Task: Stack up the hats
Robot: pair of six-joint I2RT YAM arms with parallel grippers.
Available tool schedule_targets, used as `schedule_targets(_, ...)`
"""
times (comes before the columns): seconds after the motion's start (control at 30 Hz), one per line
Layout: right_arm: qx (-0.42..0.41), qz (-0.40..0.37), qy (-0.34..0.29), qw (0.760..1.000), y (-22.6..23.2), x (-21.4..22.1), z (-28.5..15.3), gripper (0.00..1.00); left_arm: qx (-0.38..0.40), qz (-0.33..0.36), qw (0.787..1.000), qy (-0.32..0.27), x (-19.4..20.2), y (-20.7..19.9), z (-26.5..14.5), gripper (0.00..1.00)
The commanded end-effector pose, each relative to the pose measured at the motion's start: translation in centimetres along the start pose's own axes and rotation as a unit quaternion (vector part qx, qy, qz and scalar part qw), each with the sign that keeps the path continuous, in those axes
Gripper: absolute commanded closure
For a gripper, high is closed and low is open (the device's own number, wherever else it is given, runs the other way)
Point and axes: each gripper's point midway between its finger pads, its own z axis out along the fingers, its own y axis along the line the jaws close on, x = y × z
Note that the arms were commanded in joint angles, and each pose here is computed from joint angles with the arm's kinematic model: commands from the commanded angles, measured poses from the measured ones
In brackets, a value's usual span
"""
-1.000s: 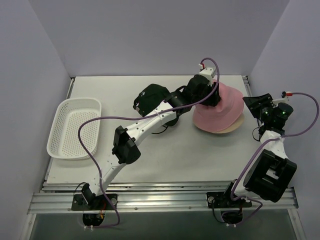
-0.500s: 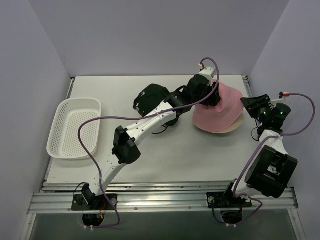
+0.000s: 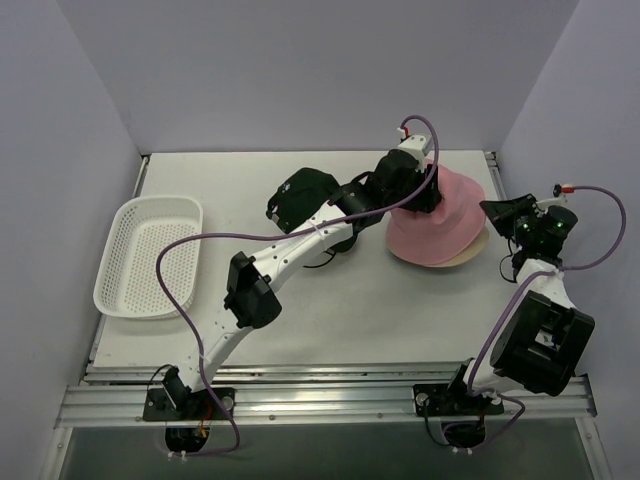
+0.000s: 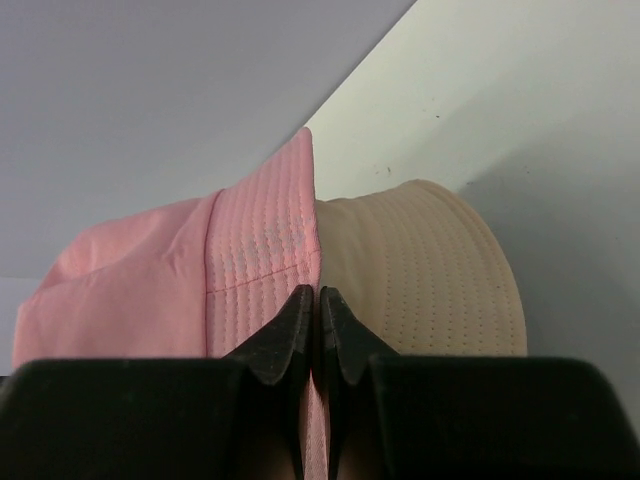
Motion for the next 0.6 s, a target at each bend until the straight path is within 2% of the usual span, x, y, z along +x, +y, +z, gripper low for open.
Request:
schedule_targets(0.0, 0.034, -0.008, 0.0, 0.999, -2.0, 0.5, 0.2, 1.0, 0.019, 0.0, 1.0, -0.02, -1.1, -1.4, -0.2, 0.38)
schedule_targets(0.3, 0.095, 0.018, 0.014, 0.995, -7.1, 4.0, 0.0, 1.0, 0.012, 0.006, 1.0, -0.022, -1.4, -1.2, -0.6, 0.38)
schedule_targets(0.57, 0.101, 0.025, 0.02, 0.994, -8.3, 5.2, 0.1, 1.0, 0.007, 0.005, 1.0, -0.023, -1.5, -1.0, -0.6, 0.38)
